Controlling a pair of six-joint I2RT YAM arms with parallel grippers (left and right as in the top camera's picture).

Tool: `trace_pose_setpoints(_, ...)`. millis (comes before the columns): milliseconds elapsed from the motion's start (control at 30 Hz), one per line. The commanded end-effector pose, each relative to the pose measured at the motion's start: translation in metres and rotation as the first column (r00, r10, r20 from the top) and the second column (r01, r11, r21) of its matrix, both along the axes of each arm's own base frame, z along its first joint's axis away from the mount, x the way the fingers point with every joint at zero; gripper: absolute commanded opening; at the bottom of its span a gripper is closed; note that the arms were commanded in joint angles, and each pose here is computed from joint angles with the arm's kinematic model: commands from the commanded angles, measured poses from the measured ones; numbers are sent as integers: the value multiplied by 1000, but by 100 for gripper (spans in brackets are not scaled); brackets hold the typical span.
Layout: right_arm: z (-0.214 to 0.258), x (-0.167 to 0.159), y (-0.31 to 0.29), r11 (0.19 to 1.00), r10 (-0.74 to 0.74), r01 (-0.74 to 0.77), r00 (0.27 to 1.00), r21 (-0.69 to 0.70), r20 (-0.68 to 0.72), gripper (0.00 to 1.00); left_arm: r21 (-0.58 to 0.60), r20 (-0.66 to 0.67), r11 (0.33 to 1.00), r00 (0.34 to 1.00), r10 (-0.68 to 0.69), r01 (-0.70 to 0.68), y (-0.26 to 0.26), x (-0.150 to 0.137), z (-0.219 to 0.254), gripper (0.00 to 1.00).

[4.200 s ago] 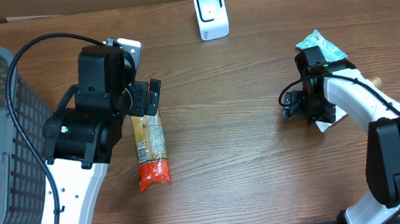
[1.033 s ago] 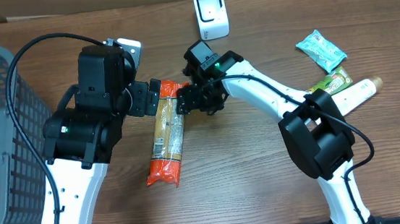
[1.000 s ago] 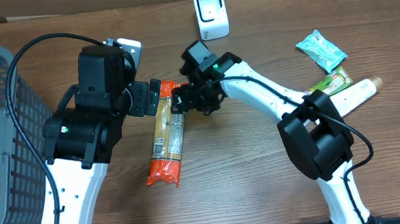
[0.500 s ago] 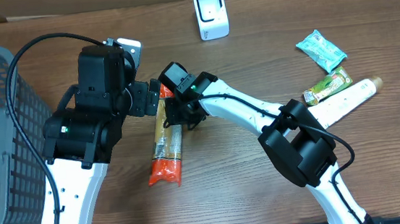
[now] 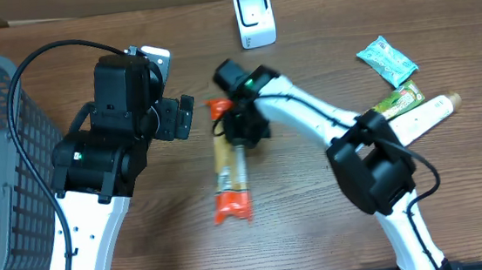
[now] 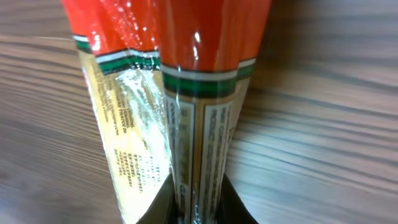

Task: Scan the item barcode
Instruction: 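Lift the spaghetti package and raise it toward the scanner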

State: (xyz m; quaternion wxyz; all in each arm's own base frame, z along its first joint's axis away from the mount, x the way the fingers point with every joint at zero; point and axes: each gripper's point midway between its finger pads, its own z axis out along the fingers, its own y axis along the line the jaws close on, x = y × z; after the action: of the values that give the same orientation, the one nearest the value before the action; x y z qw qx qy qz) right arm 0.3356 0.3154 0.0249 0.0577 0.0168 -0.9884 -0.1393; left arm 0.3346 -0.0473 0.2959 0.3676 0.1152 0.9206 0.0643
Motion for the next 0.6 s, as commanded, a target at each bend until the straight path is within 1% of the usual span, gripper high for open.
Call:
trace_pose_setpoints(0,4,8,-49,996,60,-61,998,-63,-21,22,17,7,1000,1000,-5,5,1,1,3,100)
trace_pose_setpoints(67,5,5,-71,993,82,-87,995,-81,-64,41,17,7,1000,1000,-5,5,1,1,3,100)
trace_pose_setpoints(100,6,4,-83,992,88,-96,992,-87,-87,47,17,7,1000,1000,-5,5,1,1,3,100)
trace_pose_setpoints(133,6,4,-92,991,94,-103,991,-90,-100,51,17,7,1000,1000,-5,5,1,1,3,100)
trace_pose_setpoints(200,10,9,-105,990,98,-107,990,-87,-98,54,17,7,1000,1000,-5,5,1,1,3,100)
trace_pose_setpoints(267,19,18,-111,991,116,-120,992,-66,-55,57,17,7,1000,1000,-5,5,1,1,3,100)
trace_pose_setpoints(333,35,29,-110,983,180,-178,983,-38,33,63,17,7,1000,1000,-5,5,1,1,3,100)
trace_pose_setpoints(367,43,35,-108,977,214,-213,973,-30,81,69,17,7,1000,1000,-5,5,1,1,3,100)
trace_pose_setpoints(433,57,45,-103,968,249,-248,954,-28,167,74,17,7,1000,1000,-5,5,1,1,3,100)
trace_pose_setpoints(567,64,56,-82,942,324,-334,906,-10,273,74,17,7,1000,1000,-5,5,1,1,3,100)
